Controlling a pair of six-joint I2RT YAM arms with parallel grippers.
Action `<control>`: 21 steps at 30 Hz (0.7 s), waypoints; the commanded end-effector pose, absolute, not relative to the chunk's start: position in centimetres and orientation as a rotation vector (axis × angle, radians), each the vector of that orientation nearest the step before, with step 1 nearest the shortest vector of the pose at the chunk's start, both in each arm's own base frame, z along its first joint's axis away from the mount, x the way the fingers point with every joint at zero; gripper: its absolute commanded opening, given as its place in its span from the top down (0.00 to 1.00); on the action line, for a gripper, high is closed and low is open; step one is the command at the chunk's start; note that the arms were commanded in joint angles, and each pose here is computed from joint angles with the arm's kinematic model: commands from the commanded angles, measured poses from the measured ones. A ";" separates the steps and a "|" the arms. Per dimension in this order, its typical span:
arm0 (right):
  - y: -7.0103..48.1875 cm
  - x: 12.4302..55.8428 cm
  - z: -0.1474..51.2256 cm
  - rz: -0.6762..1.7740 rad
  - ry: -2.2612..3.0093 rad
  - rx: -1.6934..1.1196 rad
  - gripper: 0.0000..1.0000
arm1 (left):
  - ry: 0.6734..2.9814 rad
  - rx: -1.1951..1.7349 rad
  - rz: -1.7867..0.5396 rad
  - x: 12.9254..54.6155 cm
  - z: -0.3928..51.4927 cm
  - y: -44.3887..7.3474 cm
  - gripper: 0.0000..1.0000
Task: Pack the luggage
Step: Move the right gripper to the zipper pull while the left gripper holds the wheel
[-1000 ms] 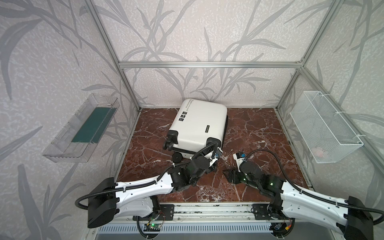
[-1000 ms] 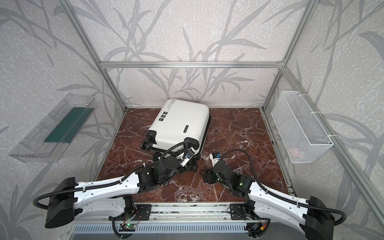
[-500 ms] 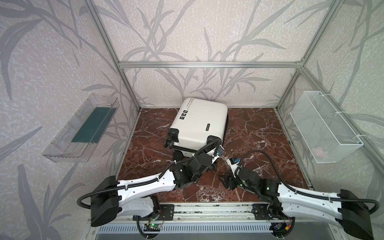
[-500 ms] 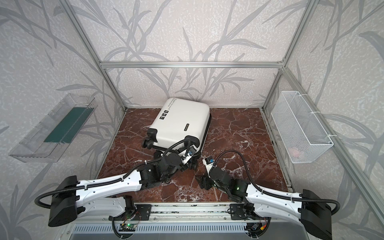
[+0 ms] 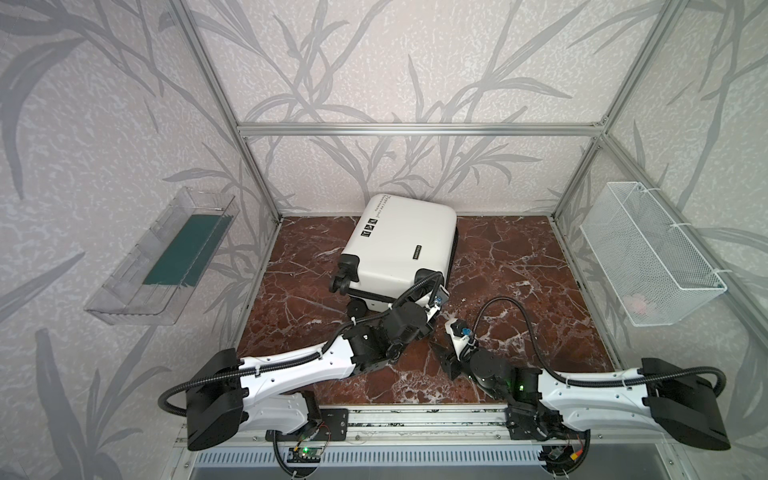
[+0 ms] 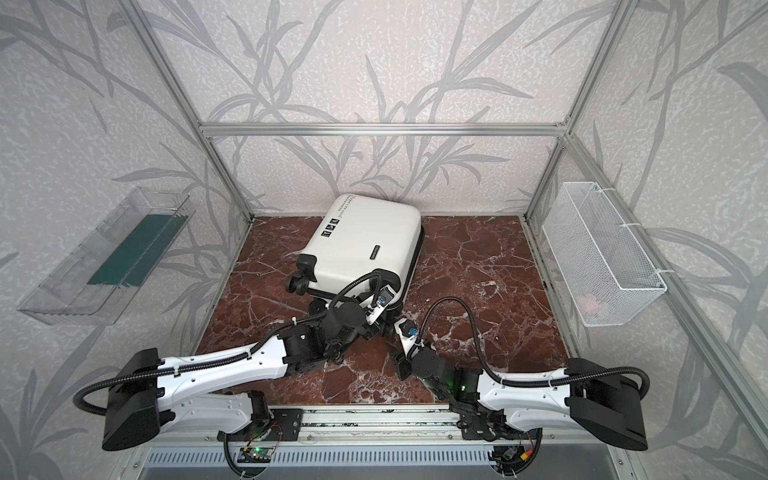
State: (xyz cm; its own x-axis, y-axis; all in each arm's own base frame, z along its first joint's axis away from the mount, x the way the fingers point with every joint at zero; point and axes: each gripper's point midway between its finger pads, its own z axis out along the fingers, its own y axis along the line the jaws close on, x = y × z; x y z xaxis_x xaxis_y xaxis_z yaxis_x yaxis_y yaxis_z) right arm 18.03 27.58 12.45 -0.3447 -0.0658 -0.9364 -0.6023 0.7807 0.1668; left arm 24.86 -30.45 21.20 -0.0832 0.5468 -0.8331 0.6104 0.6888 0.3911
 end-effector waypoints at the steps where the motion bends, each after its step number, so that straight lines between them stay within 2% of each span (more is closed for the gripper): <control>1: 27.6 19.0 13.8 0.572 1.780 -0.449 0.56 | 1.643 0.950 -0.268 23.6 24.8 -33.7 0.76; 10: 30.4 19.9 12.7 0.568 1.749 -0.412 0.63 | 1.636 0.928 -0.298 23.5 25.8 -33.8 0.77; 21: 32.5 21.2 12.2 0.552 1.696 -0.325 0.63 | 1.647 0.902 -0.337 23.3 26.0 -33.7 0.81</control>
